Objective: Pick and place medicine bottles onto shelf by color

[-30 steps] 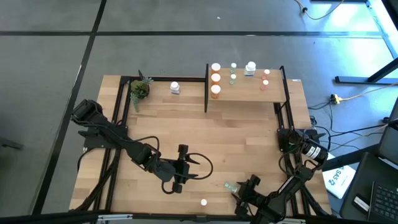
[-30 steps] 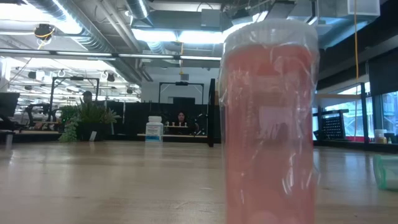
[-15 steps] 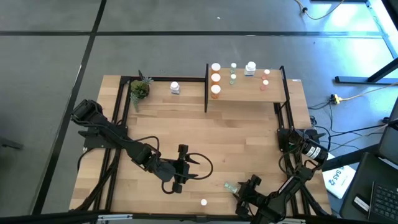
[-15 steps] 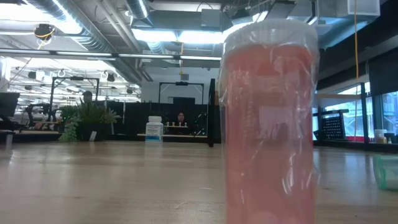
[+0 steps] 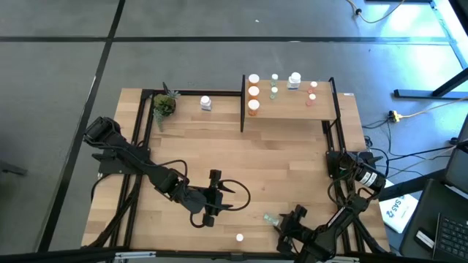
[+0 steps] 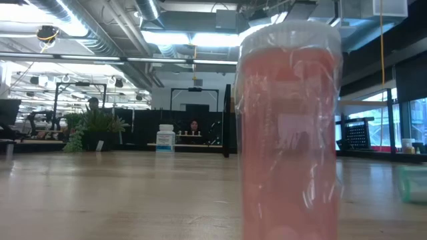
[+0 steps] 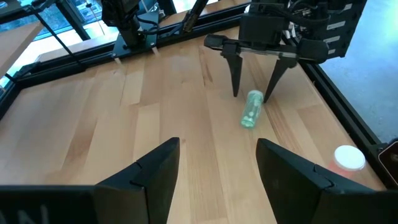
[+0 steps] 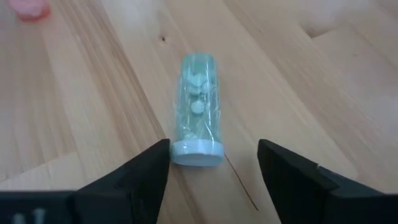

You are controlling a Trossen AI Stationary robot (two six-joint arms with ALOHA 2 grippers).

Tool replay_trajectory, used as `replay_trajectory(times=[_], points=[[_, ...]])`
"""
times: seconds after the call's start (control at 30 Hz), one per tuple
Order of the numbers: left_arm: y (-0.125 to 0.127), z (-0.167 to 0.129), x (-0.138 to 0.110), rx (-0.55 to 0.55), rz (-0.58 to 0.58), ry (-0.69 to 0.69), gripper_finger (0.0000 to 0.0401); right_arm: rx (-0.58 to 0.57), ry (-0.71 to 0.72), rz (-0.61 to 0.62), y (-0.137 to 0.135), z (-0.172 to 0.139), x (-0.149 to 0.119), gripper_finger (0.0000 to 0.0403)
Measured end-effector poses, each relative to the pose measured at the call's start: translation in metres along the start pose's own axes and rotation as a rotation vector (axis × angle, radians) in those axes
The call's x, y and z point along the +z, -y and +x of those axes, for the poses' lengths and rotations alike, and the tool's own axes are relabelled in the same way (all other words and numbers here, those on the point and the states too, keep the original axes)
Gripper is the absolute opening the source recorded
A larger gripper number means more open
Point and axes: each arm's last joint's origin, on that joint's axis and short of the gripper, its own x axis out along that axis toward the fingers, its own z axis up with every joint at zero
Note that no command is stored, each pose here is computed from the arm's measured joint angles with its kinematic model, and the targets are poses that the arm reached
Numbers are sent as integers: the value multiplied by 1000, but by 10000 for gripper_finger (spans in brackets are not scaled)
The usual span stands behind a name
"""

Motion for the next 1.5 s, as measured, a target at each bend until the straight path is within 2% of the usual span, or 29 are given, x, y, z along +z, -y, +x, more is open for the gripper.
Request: replay_trajectory(times=[0.33,0.67,1.07,1.23,1.5], points=[[0,0,0,0,0,0,206,5,11,10,-1,0,0,176],[0,0,0,0,0,0,206,10,12,16,-1,0,0,132],[0,0,0,0,0,0,206,10,24,18,-1,0,1,131],[0,0,0,0,0,0,206,19,-34,42,-3,1,5,129],[0,0,0,0,0,0,206,-27,-164,31,-12,-10,30,128]])
